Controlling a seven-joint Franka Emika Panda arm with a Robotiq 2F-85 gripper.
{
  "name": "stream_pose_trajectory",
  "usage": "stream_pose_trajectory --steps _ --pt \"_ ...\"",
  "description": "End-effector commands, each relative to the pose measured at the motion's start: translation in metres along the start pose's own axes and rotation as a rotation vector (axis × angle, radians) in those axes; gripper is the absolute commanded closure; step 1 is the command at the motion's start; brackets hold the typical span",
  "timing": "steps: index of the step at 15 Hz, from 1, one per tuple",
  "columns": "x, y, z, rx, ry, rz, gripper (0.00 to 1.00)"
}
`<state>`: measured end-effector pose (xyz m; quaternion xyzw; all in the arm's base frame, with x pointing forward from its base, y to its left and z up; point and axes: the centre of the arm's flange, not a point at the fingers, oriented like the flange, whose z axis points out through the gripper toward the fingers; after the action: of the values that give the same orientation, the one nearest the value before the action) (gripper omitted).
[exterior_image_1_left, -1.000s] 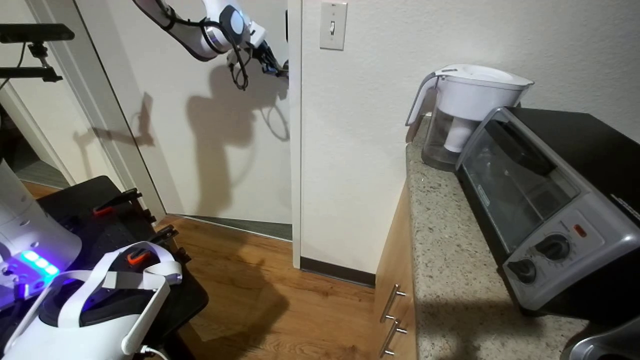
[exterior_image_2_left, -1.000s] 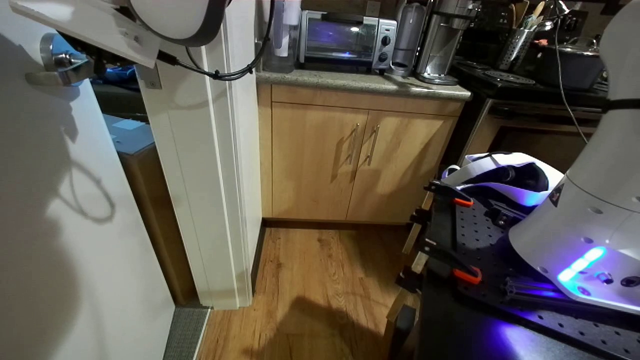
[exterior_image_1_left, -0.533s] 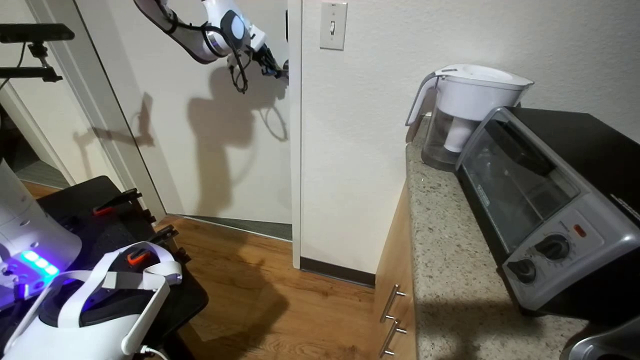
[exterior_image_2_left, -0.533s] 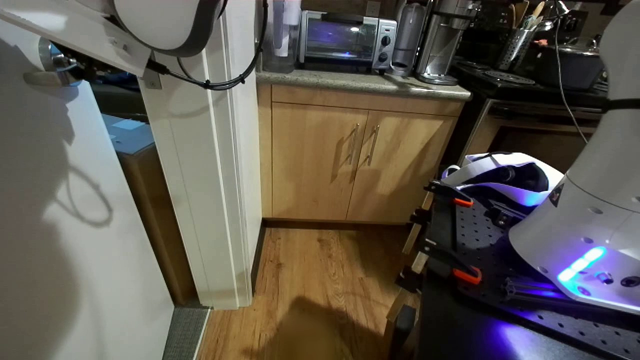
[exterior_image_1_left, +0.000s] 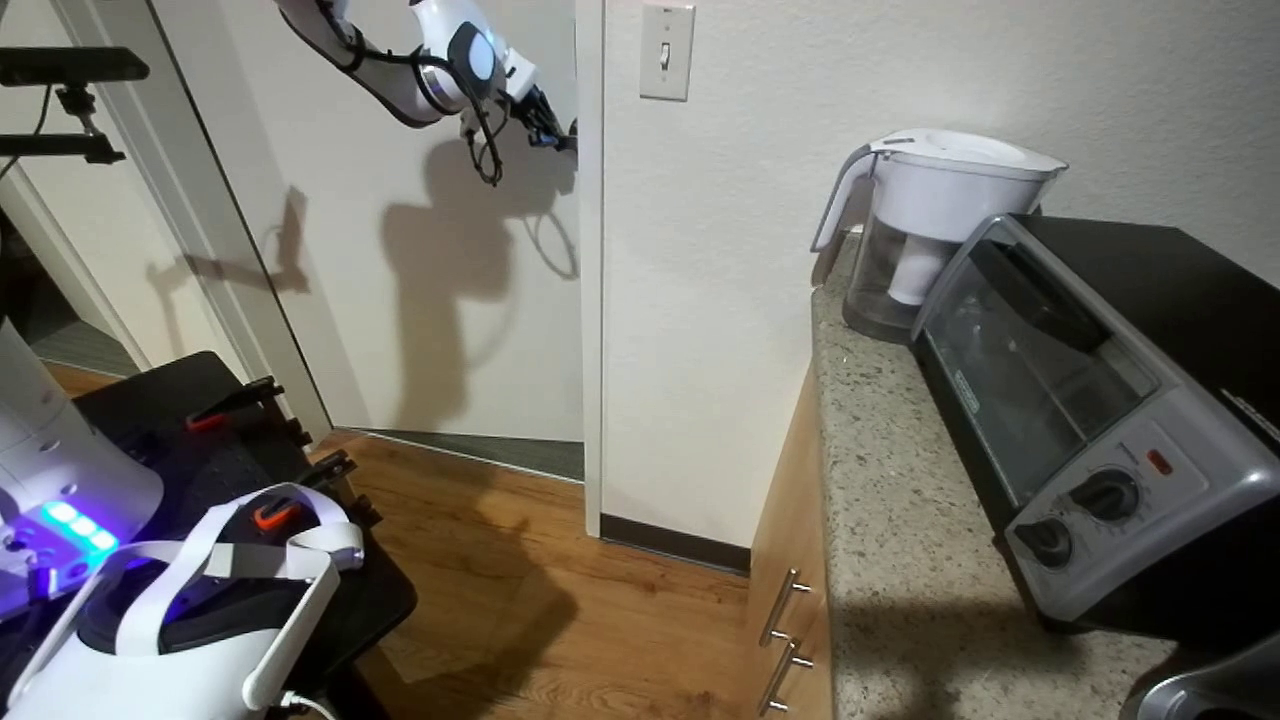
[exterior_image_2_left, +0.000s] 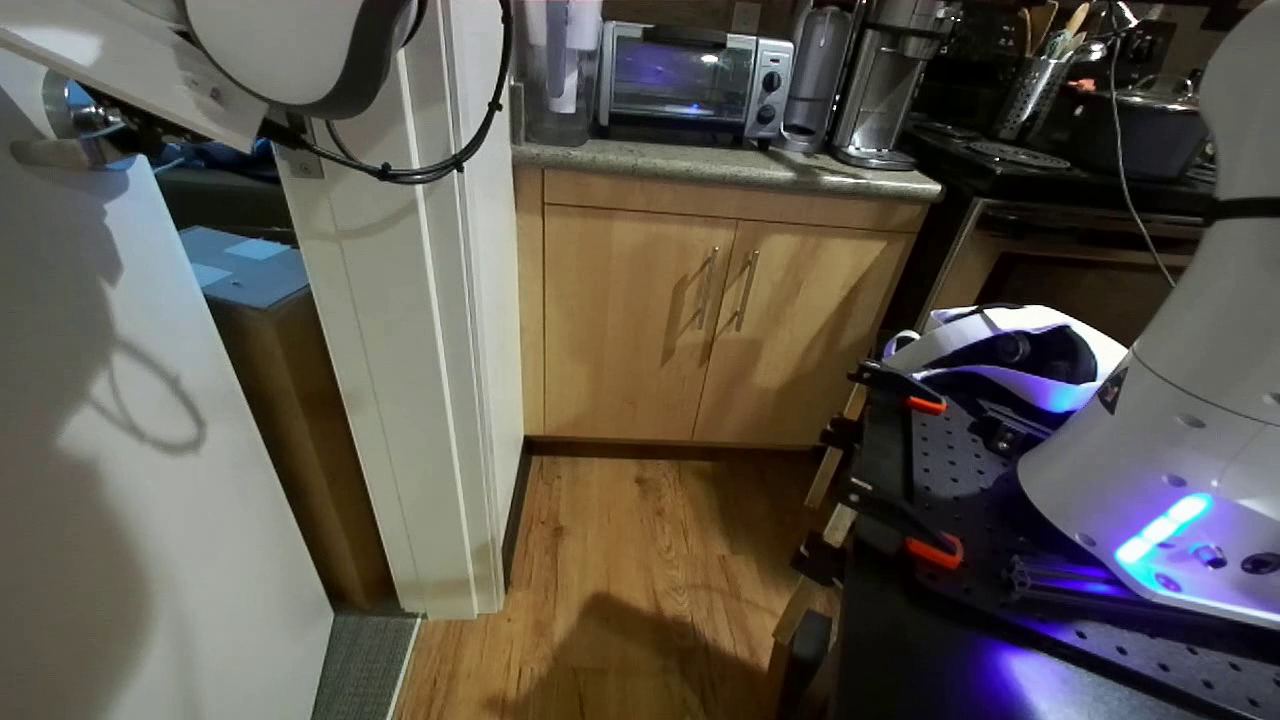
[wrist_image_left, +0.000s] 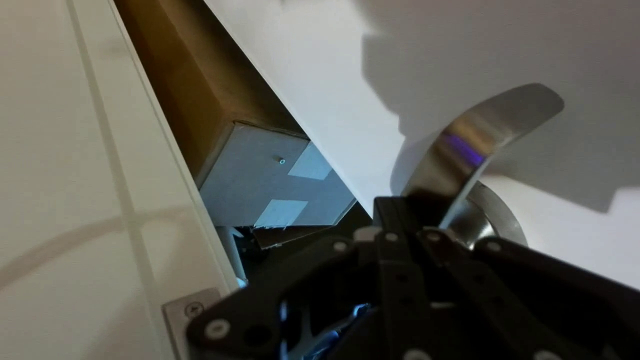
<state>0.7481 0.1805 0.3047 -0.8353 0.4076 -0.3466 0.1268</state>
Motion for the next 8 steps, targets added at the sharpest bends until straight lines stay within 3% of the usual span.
stream_pose_trajectory --steps 1,8 --pt "0.01 -0.025 0.008 0.055 0.022 0.011 1.0" --pt "0.013 -0.043 0.011 0.088 0.035 0.004 1.0"
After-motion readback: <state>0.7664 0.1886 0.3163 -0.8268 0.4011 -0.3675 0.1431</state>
